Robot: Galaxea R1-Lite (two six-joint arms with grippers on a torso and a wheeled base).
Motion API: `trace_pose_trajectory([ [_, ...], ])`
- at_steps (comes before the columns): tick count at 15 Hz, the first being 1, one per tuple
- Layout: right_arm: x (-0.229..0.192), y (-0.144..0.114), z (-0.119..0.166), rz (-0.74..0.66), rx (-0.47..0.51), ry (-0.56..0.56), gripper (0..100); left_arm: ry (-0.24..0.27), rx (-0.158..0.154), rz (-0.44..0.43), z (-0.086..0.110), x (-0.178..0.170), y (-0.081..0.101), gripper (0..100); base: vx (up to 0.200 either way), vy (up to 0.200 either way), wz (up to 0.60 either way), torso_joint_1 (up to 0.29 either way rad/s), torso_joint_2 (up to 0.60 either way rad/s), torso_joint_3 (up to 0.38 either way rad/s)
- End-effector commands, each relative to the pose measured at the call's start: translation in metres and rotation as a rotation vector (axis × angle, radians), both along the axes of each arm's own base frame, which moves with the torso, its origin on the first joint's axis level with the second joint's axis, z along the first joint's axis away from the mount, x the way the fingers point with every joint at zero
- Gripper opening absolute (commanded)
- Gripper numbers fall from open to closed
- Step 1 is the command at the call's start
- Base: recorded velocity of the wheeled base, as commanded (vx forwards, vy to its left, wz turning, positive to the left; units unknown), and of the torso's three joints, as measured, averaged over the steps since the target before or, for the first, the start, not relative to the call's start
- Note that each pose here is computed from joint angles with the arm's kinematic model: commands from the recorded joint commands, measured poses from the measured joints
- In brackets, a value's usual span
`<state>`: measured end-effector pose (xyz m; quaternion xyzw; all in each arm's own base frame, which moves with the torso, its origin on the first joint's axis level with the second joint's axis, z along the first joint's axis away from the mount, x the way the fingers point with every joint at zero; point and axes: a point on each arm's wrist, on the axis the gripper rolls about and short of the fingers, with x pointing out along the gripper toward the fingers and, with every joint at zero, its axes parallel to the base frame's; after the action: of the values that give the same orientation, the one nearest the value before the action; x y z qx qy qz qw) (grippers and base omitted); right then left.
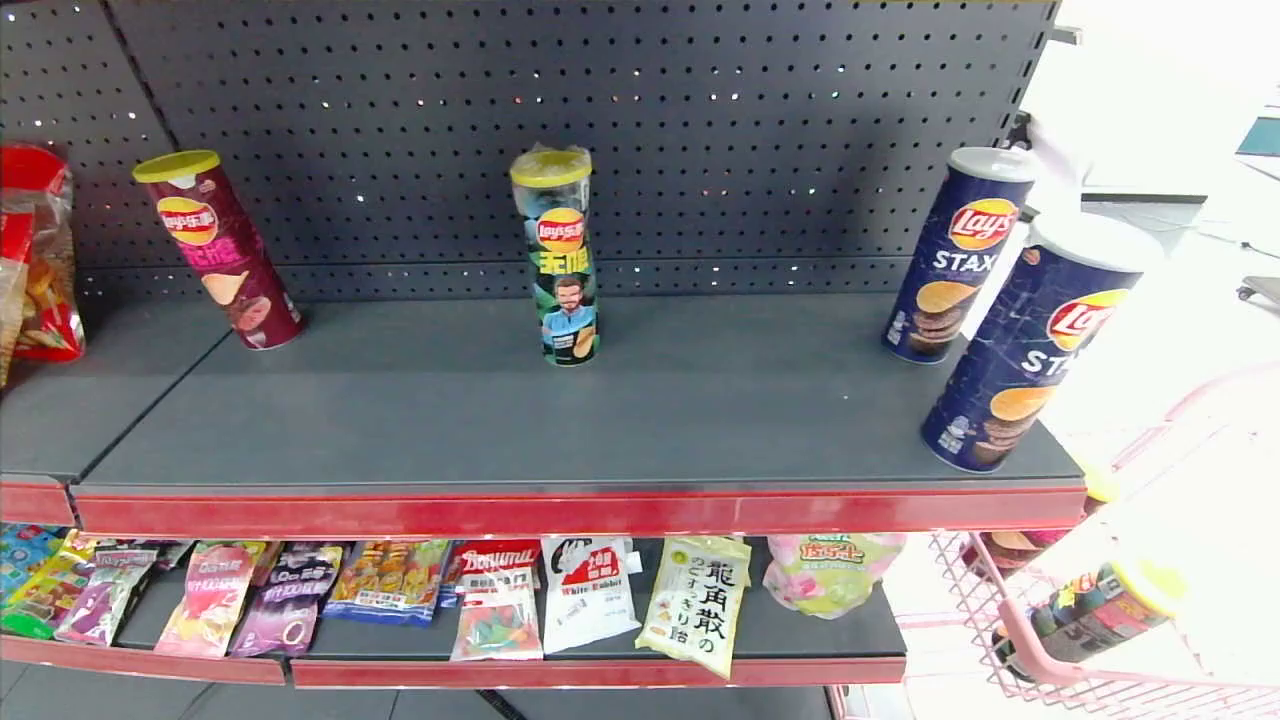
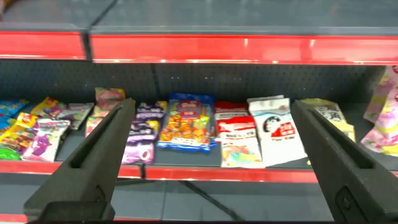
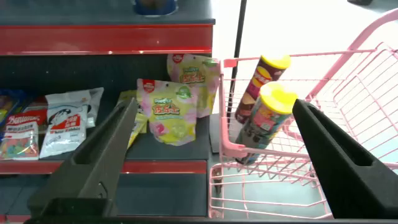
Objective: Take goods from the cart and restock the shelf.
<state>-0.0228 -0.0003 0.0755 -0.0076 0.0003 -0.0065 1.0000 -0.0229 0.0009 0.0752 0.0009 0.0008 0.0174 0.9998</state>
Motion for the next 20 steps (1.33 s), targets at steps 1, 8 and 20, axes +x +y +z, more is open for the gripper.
trace_pose_trajectory([
  [1, 0.0001, 0.0000, 0.0000, 0.001, 0.000, 0.001, 100, 0.000, 0.000, 0.000, 0.0001, 0.0001, 0.0000, 100, 0.000, -0.200, 0.00, 0.002, 0.00, -0.002],
  [8, 0.0001, 0.0000, 0.0000, -0.001, 0.001, 0.001, 100, 0.000, 0.000, 0.000, 0.0001, 0.0001, 0.0000, 100, 0.000, -0.029, -0.43, 0.003, 0.00, 0.002],
  [20, 0.0001, -0.0001, 0.0000, -0.002, 0.006, 0.001, 100, 0.000, 0.000, 0.000, 0.0001, 0.0001, 0.0000, 100, 0.000, 0.000, -0.15, -0.017, 0.04, 0.025],
])
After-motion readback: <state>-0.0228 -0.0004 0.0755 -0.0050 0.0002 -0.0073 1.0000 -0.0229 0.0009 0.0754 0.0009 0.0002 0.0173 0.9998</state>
